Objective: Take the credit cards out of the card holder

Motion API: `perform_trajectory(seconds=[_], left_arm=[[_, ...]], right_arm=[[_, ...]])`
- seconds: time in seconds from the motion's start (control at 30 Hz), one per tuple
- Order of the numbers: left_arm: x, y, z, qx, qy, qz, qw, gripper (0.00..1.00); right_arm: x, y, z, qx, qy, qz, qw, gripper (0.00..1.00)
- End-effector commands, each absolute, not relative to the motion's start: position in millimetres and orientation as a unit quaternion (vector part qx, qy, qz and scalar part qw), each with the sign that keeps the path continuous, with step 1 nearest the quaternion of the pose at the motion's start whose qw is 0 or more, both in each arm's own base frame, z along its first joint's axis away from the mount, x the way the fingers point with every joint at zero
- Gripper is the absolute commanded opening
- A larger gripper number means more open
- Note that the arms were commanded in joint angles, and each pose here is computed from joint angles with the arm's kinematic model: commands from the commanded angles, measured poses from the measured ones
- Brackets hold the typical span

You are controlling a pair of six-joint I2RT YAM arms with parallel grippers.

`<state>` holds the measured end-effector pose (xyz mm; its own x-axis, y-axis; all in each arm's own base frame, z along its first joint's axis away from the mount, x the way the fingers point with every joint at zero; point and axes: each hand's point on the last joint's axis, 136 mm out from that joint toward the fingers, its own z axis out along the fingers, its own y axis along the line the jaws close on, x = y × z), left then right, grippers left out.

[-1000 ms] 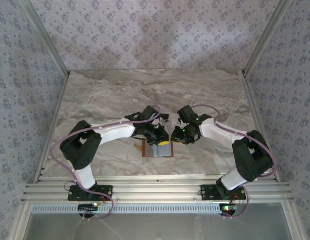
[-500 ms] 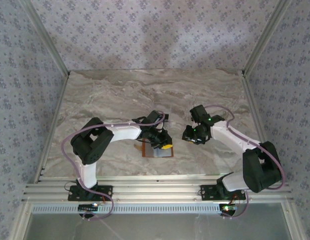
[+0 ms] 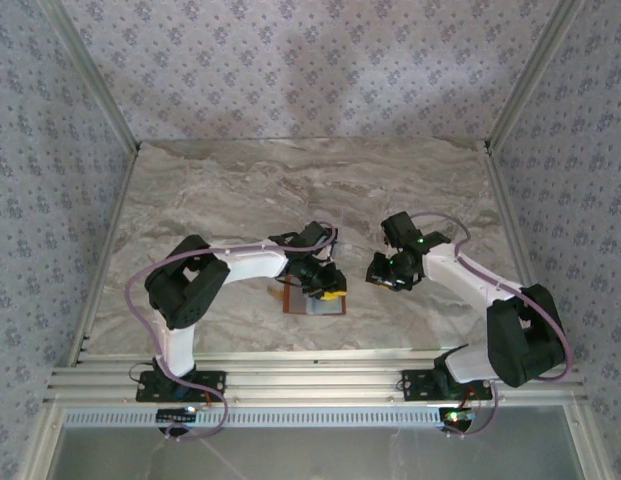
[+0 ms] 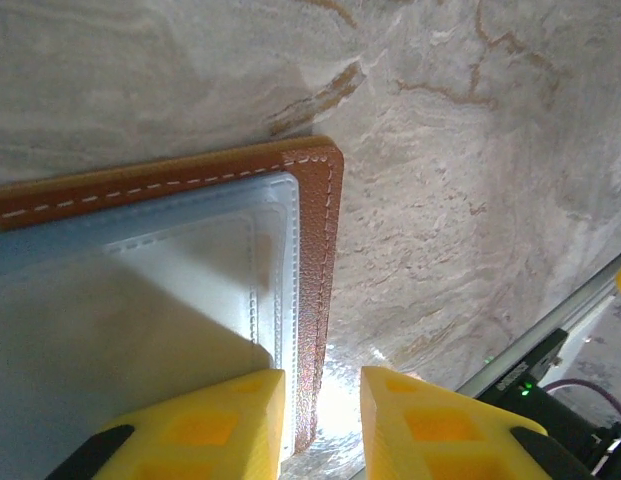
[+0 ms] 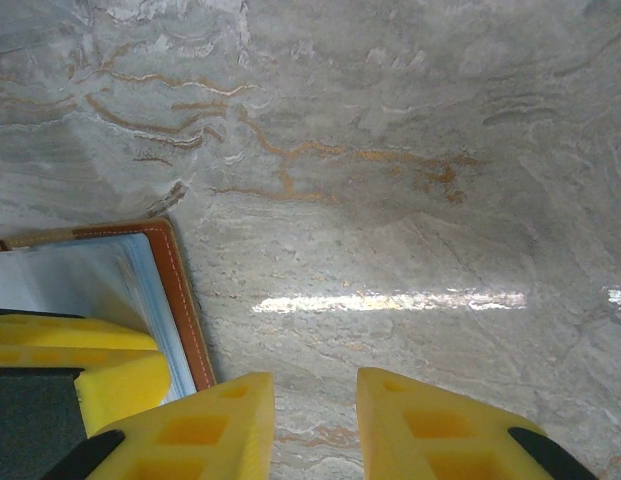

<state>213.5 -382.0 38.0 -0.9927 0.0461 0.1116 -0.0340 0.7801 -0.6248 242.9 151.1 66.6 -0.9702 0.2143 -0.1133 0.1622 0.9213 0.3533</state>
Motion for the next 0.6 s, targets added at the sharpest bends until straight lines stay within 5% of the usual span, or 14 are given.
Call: perform_trajectory(seconds=[0.0,0.57], left_arm=[[207,-363,29,-0.011,-0.959,0.276,0.060,0.29],[207,-361,47,-0.026,-0.957,0.285,0.039,0.31]], right_arm=[[239,146,68,0.093,0.979,0.167,0.072,0.29],[242,168,74,0.071,0.971,0.215,0.079,0.29]])
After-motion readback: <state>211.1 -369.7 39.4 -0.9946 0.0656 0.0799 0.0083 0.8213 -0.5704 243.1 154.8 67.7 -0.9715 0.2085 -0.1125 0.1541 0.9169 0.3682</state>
